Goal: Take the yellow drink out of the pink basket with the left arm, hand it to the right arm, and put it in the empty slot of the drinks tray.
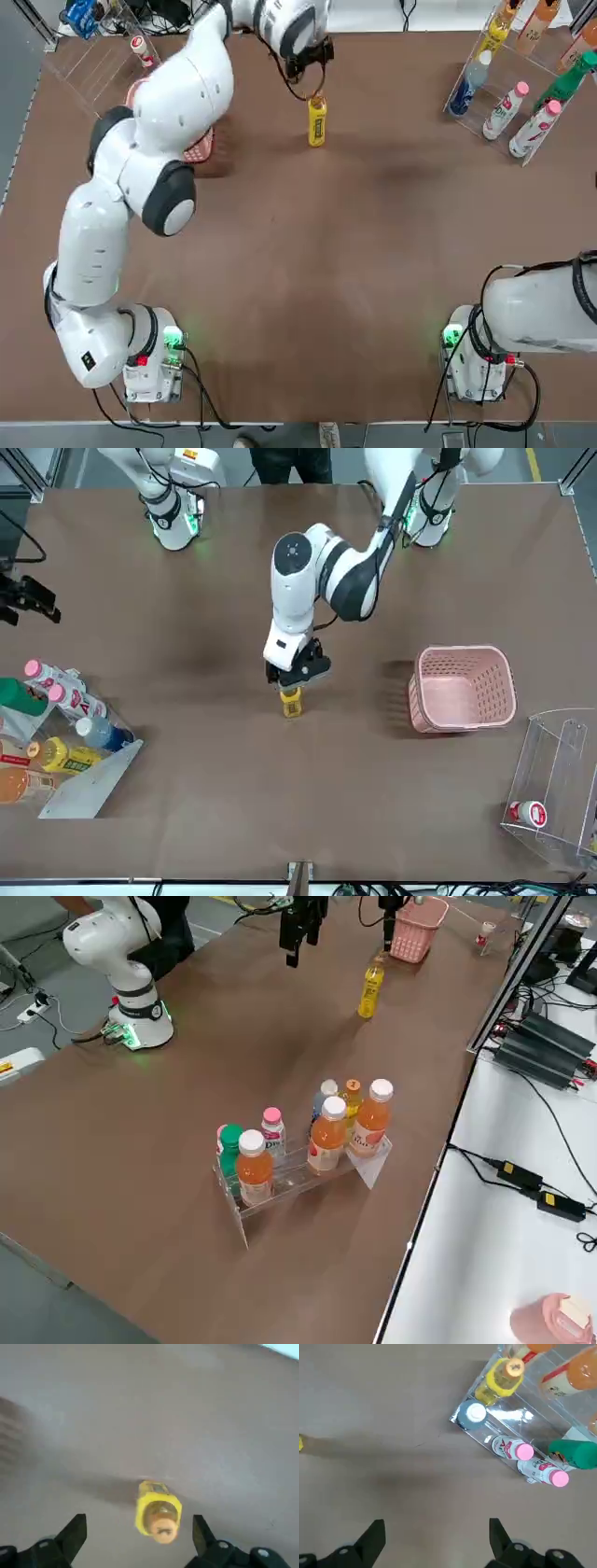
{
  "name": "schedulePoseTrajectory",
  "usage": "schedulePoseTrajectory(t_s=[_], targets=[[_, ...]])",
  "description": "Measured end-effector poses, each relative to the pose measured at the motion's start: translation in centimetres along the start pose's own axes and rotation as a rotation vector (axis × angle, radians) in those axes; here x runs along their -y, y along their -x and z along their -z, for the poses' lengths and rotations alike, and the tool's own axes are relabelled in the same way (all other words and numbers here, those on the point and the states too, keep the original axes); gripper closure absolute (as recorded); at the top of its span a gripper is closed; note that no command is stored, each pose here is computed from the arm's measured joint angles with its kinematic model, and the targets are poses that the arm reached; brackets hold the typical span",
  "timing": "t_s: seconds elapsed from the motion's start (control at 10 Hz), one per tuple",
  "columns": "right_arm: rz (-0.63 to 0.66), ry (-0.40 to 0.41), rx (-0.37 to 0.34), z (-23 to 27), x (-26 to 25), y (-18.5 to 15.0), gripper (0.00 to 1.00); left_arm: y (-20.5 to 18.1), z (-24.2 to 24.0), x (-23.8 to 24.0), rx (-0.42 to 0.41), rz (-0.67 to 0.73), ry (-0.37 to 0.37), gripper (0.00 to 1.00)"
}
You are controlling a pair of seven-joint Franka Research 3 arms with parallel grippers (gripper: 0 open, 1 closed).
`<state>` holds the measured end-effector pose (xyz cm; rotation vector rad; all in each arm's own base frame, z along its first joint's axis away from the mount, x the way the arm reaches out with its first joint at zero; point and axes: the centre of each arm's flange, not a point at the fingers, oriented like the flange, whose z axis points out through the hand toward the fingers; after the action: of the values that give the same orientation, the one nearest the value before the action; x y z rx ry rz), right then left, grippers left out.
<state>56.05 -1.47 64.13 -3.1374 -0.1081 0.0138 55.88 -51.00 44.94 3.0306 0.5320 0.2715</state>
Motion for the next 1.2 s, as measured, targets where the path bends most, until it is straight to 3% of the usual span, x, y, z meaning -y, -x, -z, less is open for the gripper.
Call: schedulePoseTrajectory(t_s=[0.3, 0.6, 1.0, 1.2], targets=[[0.124, -0.003, -0.055, 0.5, 7.2, -0.8, 0.01, -9.3, 12.8, 10.0, 0.001, 0.044, 0.003, 0.00], [0.187, -0.051, -0.096, -0.6, 16.1, -1.6, 0.01, -14.8, 20.6, 20.4, 0.030, -0.007, -0.009, 0.00], [0.199, -0.076, -0.069, -5.6, 27.3, -4.2, 0.01, -20.3, 24.6, 32.7, 0.070, -0.072, -0.032, 0.00], [0.146, -0.094, -0.076, -6.6, 31.6, -5.3, 0.01, -22.0, 25.1, 37.2, 0.087, -0.123, -0.051, 0.00]])
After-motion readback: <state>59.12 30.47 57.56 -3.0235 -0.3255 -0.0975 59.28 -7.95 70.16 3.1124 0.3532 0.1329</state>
